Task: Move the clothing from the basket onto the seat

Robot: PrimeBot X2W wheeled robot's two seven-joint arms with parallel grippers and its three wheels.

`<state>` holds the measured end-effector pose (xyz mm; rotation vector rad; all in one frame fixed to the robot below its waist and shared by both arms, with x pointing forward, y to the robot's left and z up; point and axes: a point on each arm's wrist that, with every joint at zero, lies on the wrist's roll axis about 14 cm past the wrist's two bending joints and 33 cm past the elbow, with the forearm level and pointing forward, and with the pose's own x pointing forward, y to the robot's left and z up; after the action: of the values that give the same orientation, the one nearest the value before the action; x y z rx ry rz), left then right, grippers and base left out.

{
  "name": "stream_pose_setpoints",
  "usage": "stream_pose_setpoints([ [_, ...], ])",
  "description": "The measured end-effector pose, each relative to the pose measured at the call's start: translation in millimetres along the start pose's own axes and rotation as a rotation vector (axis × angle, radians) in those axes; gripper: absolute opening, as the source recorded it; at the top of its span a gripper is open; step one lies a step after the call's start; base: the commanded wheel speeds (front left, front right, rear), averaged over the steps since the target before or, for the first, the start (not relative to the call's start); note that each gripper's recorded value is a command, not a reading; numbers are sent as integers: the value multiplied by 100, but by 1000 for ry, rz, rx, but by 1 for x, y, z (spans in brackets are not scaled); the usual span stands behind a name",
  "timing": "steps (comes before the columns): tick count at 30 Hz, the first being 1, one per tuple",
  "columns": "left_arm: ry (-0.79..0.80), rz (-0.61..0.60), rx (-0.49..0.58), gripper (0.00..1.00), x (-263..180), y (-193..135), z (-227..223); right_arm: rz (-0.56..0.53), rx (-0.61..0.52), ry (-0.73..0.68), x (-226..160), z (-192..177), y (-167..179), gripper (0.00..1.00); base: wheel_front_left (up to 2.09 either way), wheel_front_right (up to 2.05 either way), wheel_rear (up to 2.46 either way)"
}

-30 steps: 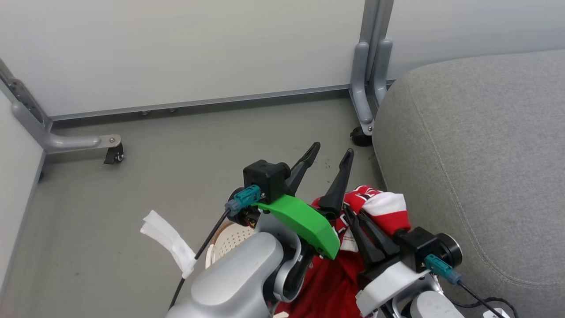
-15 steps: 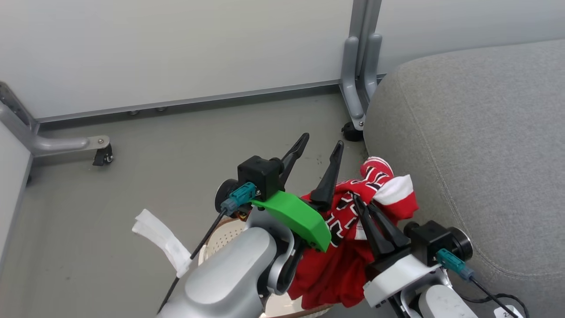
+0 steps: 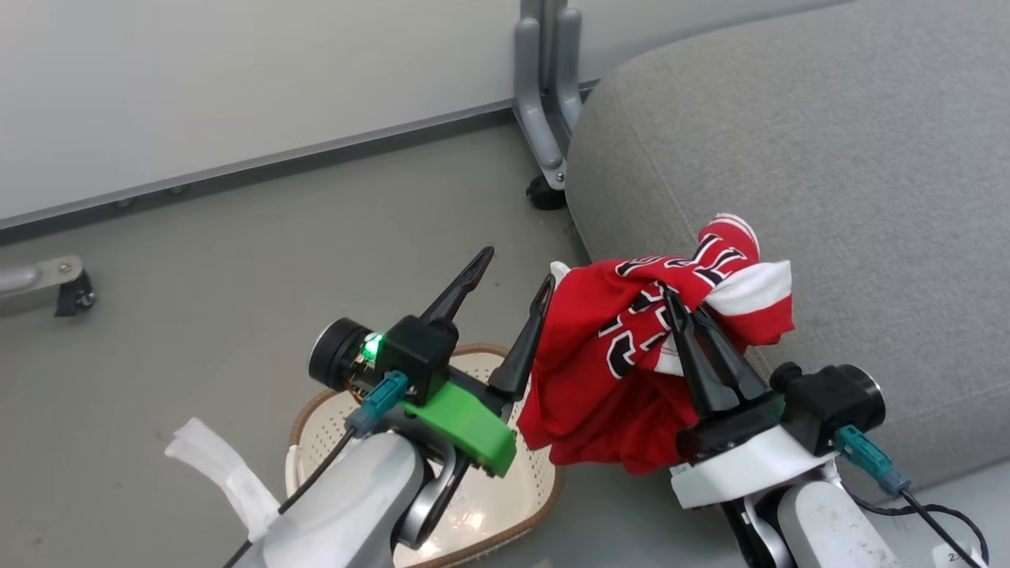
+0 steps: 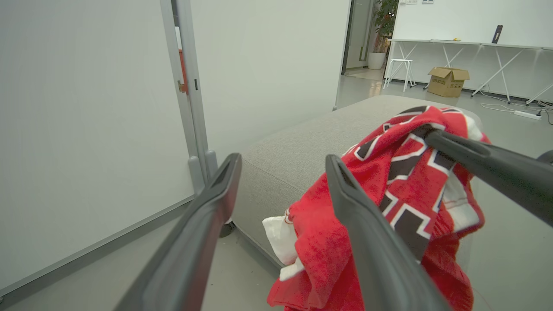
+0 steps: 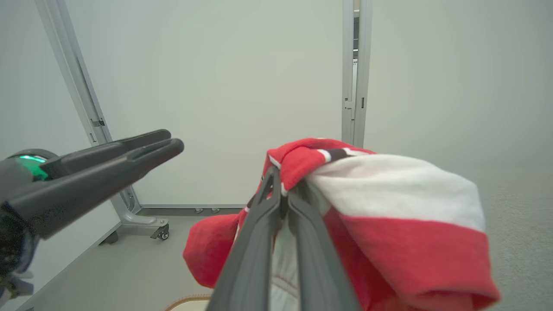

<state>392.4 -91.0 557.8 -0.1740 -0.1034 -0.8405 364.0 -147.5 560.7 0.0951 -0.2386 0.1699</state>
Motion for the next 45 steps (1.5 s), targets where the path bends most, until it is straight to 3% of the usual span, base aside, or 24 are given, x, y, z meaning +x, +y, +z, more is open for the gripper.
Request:
stream_pose_setpoints([
  [6, 88, -106, -15, 100, -6, -8, -40, -95, -39, -6, -15, 7, -29, 0, 0, 0, 0],
  [13, 172, -222, 52, 100, -11, -14, -81, -200, -103, -22, -31, 21, -59, 0, 0, 0, 0],
  [22, 260, -281, -9, 100, -14, -23, -130, -296, -216, 1, -37, 27, -90, 0, 0, 0, 0],
  [26, 285, -337, -37, 100, -12, -31, -147, -304, -298, -69, -9, 49, -112, 0, 0, 0, 0],
  [32, 258, -378, -74, 100, 9, -31, -158, -316, -501, -175, 47, 97, -172, 0, 0, 0, 0],
  [38, 291, -398, -100, 100, 13, -20, -185, -342, -656, -187, 111, 121, -233, 0, 0, 0, 0],
  [41, 294, -387, -96, 100, 15, -9, -197, -362, -713, -128, 134, 110, -262, 0, 0, 0, 0],
  [45, 307, -333, -106, 100, 12, 10, -210, -394, -701, 20, 148, 54, -293, 0, 0, 0, 0],
])
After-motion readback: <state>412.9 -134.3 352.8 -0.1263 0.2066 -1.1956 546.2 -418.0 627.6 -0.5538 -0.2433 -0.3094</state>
